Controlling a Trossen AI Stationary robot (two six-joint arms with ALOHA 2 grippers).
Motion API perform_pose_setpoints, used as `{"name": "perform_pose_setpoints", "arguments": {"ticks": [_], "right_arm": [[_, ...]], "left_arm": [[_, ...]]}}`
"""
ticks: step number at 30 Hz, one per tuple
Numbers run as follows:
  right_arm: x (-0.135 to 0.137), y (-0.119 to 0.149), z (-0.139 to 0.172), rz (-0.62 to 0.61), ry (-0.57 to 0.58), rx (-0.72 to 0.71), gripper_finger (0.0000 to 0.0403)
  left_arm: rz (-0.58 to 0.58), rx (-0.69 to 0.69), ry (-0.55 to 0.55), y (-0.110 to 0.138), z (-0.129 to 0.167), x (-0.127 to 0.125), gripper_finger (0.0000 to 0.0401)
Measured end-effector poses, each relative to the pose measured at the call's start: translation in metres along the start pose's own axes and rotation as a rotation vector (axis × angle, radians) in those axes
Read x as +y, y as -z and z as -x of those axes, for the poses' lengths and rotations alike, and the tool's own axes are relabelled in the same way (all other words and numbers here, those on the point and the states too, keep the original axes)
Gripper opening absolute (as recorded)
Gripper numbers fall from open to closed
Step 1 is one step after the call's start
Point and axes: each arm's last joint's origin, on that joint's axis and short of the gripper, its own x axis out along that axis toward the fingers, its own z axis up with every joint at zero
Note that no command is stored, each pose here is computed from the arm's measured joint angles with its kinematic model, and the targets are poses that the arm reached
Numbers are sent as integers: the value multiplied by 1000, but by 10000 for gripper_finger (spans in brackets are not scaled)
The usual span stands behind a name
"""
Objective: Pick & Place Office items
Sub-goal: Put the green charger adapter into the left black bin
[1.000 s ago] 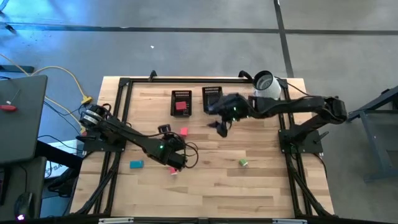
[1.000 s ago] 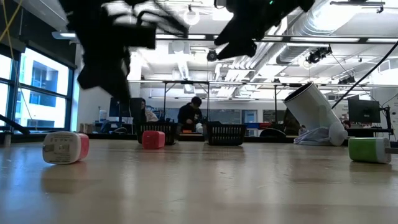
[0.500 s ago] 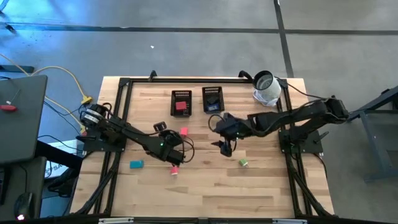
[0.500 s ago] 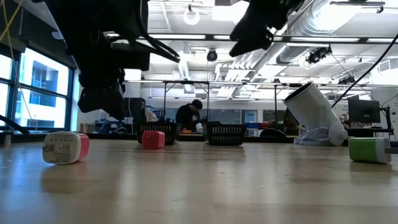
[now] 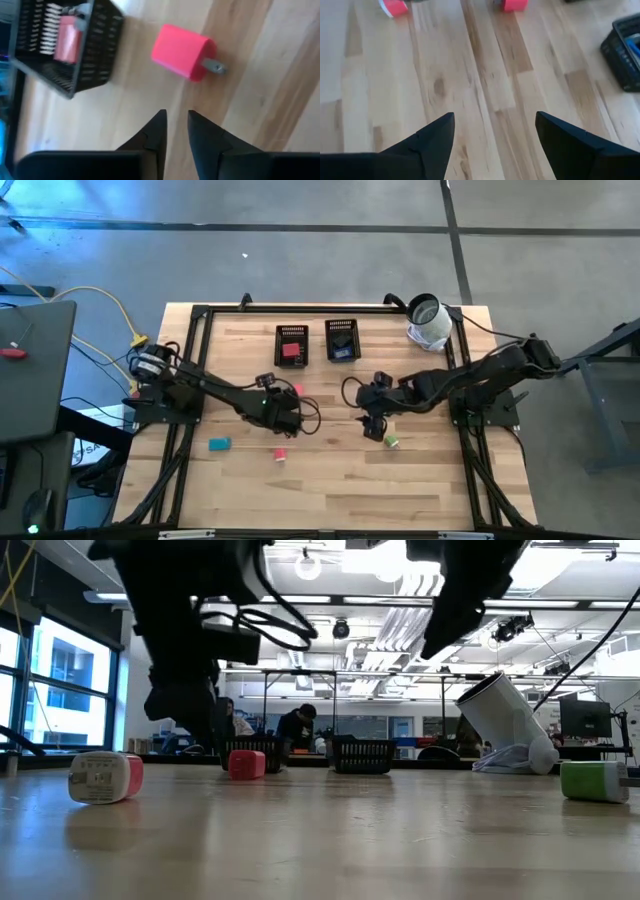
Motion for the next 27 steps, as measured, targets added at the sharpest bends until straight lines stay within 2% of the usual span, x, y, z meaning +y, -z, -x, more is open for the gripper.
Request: {"name": "perform_pose_setpoints", "arguments": {"ticks": [5,10,20,27], "right_arm": [[3,9,2,-9,55,44,266],[10,16,4,-9,53,73,266],[17,20,7,26,88,47,266],[16,20,7,28,88,47,266]], "left_arm": [[-14,-20,45,-7,-4,1,124],[-41,-63,65,-11,-3,-2,163],[-103,-94,87,-7,6,-13,171],[-154,-118,53,-4,10,-16,171]]}}
